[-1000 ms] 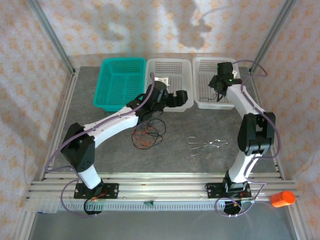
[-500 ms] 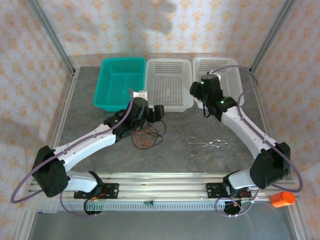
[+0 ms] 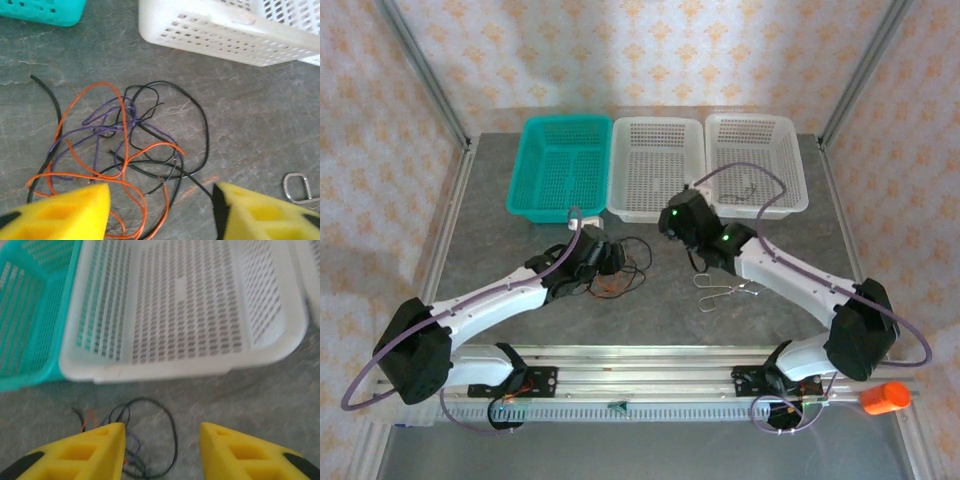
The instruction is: Untangle the cables
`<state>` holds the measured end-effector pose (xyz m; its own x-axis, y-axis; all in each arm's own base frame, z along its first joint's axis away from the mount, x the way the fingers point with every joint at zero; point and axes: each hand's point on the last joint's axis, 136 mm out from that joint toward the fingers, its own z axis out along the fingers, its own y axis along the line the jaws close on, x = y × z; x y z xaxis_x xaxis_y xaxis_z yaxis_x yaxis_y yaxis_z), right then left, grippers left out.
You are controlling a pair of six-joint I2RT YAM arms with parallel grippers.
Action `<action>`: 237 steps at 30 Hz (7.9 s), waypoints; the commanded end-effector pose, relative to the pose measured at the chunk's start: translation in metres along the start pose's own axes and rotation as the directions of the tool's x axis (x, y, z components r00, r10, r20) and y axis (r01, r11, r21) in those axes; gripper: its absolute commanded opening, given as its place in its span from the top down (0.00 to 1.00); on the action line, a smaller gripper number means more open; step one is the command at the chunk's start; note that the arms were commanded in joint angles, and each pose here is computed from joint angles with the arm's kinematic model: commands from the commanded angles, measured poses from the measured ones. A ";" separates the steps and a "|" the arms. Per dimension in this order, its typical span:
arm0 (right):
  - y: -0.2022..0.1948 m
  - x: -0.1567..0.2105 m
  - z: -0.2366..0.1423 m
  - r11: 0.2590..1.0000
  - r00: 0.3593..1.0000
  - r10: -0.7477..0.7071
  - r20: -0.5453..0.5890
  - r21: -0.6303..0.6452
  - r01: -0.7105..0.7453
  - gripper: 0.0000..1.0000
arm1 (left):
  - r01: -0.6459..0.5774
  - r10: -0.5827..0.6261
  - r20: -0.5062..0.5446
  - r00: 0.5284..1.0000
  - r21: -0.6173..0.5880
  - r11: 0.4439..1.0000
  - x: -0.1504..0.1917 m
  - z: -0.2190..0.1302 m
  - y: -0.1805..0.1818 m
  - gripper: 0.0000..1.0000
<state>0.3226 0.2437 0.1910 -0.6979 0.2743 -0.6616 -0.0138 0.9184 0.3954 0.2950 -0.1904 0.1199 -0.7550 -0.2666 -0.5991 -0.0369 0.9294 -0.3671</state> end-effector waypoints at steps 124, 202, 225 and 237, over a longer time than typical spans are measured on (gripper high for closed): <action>0.006 -0.025 -0.052 0.971 0.953 0.003 0.303 -0.228 0.069 0.18 | -0.228 0.200 0.114 0.973 0.357 0.906 -0.071 -0.070 -0.081 1.00; 0.079 0.010 -0.020 0.280 0.442 -0.717 0.539 -0.358 0.891 0.40 | -0.517 0.570 0.165 0.805 0.667 0.536 -0.008 -0.107 -0.110 1.00; 0.082 0.010 -0.022 0.308 0.487 -0.686 0.541 -0.390 0.868 1.00 | -0.517 0.563 0.159 0.811 0.646 0.562 -0.011 -0.104 -0.108 1.00; 0.081 0.002 -0.035 0.449 0.646 -0.594 0.479 -0.469 0.761 1.00 | -0.484 0.448 0.205 0.870 0.526 0.699 -0.035 -0.093 -0.093 0.36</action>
<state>0.2935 0.3120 0.2233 -0.0530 -0.3172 -0.9469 -0.8916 0.4421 -0.0982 0.2485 -0.2546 0.2296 -0.5643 0.2232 -0.7948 0.7361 0.5718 -0.3620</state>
